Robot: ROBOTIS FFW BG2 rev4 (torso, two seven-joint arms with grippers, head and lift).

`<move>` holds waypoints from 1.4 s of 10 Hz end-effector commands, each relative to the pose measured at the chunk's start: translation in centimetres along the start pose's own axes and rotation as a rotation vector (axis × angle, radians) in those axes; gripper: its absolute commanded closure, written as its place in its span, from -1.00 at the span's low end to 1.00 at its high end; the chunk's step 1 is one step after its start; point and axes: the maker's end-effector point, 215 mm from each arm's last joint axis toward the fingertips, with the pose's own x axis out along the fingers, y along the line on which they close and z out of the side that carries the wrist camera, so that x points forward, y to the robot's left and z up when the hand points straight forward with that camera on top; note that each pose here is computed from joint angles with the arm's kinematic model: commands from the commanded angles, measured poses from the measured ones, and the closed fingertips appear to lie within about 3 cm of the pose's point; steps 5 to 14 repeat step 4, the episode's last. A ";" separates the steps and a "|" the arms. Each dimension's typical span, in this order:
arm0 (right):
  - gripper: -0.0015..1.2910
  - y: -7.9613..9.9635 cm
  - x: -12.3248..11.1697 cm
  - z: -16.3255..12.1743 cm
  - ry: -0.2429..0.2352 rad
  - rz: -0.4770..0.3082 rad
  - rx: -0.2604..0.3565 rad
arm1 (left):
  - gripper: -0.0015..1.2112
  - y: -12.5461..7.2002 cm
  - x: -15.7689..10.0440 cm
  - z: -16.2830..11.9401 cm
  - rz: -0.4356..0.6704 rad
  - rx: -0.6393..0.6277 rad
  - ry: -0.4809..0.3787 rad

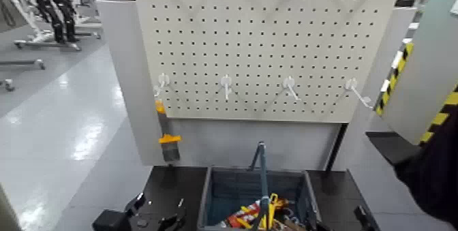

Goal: Put the yellow roller into the crate.

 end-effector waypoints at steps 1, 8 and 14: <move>-0.80 0.8 -0.7 -0.5 0.000 -0.003 -0.008 | -0.82 0.0 -0.1 0.1 0.001 0.001 -0.002; -0.80 0.7 -0.5 -0.2 -0.003 -0.015 -0.011 | -0.82 0.1 -0.2 0.1 0.005 -0.004 -0.004; -0.80 0.7 -0.5 -0.2 -0.003 -0.015 -0.011 | -0.82 0.1 -0.2 0.1 0.005 -0.004 -0.004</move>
